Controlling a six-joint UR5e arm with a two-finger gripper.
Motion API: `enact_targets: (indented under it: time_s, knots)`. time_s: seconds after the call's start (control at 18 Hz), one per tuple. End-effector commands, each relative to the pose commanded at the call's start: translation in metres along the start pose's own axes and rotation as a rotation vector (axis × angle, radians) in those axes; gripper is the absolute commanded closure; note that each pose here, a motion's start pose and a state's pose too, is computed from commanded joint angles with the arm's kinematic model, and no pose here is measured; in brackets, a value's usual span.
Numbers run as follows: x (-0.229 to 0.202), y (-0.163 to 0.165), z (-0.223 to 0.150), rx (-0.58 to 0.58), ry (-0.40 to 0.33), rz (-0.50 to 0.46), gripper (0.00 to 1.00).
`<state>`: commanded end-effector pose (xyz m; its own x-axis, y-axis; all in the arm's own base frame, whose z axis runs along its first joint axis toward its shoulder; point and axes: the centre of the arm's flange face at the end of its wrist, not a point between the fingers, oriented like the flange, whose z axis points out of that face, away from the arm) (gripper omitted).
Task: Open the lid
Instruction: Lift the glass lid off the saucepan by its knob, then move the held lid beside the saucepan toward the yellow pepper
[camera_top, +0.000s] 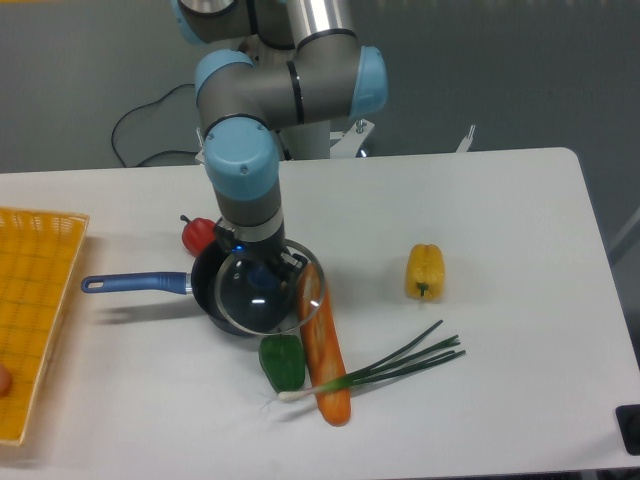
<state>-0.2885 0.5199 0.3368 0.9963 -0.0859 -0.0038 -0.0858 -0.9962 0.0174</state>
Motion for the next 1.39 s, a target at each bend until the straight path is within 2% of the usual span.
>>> enact_targets:
  time_s: [0.5,0.94,1.39]
  knots:
    - [-0.023,0.018,-0.002,-0.005,-0.001,0.055,0.58]
    - [-0.059,0.048,0.000,-0.007,0.004,0.110,0.58]
    - [-0.071,0.061,0.001,-0.011,0.012,0.140,0.58]
